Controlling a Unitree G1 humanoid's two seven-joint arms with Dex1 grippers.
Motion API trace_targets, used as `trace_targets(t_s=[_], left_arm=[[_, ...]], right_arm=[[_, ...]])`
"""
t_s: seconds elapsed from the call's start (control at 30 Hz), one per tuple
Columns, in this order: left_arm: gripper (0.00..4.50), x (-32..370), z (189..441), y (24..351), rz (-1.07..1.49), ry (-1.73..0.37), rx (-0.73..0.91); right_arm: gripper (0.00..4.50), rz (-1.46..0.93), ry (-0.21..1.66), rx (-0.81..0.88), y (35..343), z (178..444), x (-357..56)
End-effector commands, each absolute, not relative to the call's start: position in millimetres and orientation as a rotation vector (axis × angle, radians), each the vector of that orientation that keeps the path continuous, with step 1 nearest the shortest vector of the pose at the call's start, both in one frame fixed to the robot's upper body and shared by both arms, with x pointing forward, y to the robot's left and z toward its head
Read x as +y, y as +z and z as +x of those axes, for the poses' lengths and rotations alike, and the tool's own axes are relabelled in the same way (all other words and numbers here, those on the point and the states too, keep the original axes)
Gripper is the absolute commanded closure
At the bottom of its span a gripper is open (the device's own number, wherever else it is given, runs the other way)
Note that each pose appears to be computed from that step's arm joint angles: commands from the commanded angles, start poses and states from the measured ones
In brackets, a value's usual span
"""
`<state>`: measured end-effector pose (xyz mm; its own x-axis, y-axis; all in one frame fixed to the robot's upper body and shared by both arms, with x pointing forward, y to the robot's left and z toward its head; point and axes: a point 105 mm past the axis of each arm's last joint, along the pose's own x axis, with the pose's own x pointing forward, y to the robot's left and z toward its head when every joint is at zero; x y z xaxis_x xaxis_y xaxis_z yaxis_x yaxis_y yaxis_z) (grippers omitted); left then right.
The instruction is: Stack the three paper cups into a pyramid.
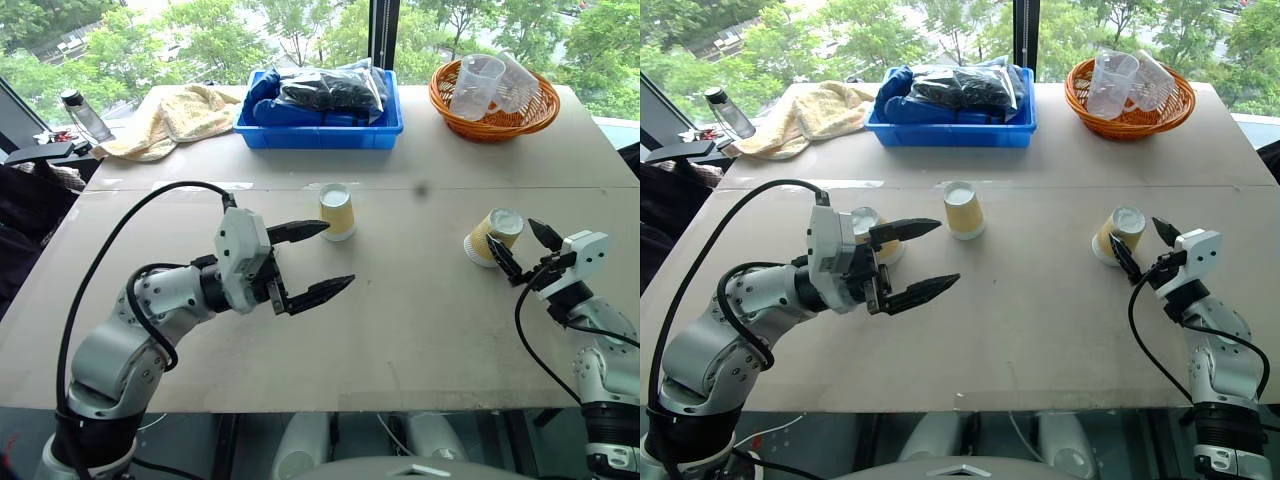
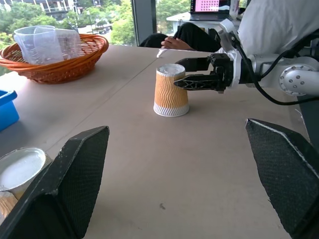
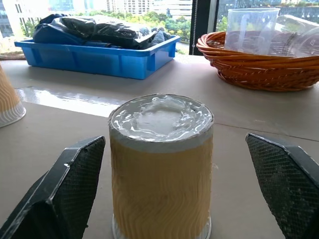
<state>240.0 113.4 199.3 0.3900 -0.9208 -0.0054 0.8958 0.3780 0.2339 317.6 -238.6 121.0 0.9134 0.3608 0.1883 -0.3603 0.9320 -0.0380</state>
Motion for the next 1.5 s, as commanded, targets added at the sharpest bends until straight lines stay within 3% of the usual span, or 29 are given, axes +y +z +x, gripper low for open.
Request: trace_targets(t_s=[0.03,0.27,0.37,0.5,0.53,0.7,0.8,0.9,1.2,1.4,1.5], left_arm=[[0.02,113.0,233.1,212.1,0.237,-1.176,-0.181],[0.02,114.0,220.9,210.7,0.205,-1.254,-0.153],[0.0,115.5,221.6,210.8,0.206,-1.255,-0.15],[0.0,117.1,223.5,211.1,0.213,-1.252,-0.152],[0.0,117.6,223.5,211.0,0.214,-1.251,-0.152],[0.0,121.8,224.6,208.8,0.219,-1.243,-0.142],[0.0,128.4,228.7,206.1,0.238,-1.219,-0.129],[0.0,129.9,229.3,205.0,0.243,-1.218,-0.124],[0.0,127.1,227.5,202.0,0.239,-1.229,-0.112],[0.0,127.9,227.9,201.5,0.238,-1.228,-0.107],[0.0,128.6,230.3,199.8,0.218,-1.212,-0.108]], right_arm=[[0.0,0.006,0.37,-0.241,133.1,320.5,-240.8],[0.0,0.007,0.435,-0.233,129.9,323.2,-228.9],[0.83,0.009,0.443,-0.239,130.4,324.3,-225.5],[2.44,0.002,0.454,-0.248,132.7,324.5,-222.6],[2.64,-0.008,0.466,-0.248,133.3,323.4,-220.4],[2.64,-0.056,0.587,-0.224,131.0,310.4,-199.3],[2.64,-0.074,0.826,-0.178,125.7,276.5,-162.8],[2.64,-0.051,0.934,-0.178,128.5,255.6,-144.3],[2.64,-0.063,0.974,-0.139,115.5,246.1,-129.9],[0.17,-0.099,0.967,-0.174,118.0,248.5,-134.2],[0.04,-0.066,0.971,-0.209,128.8,246.9,-136.5]])
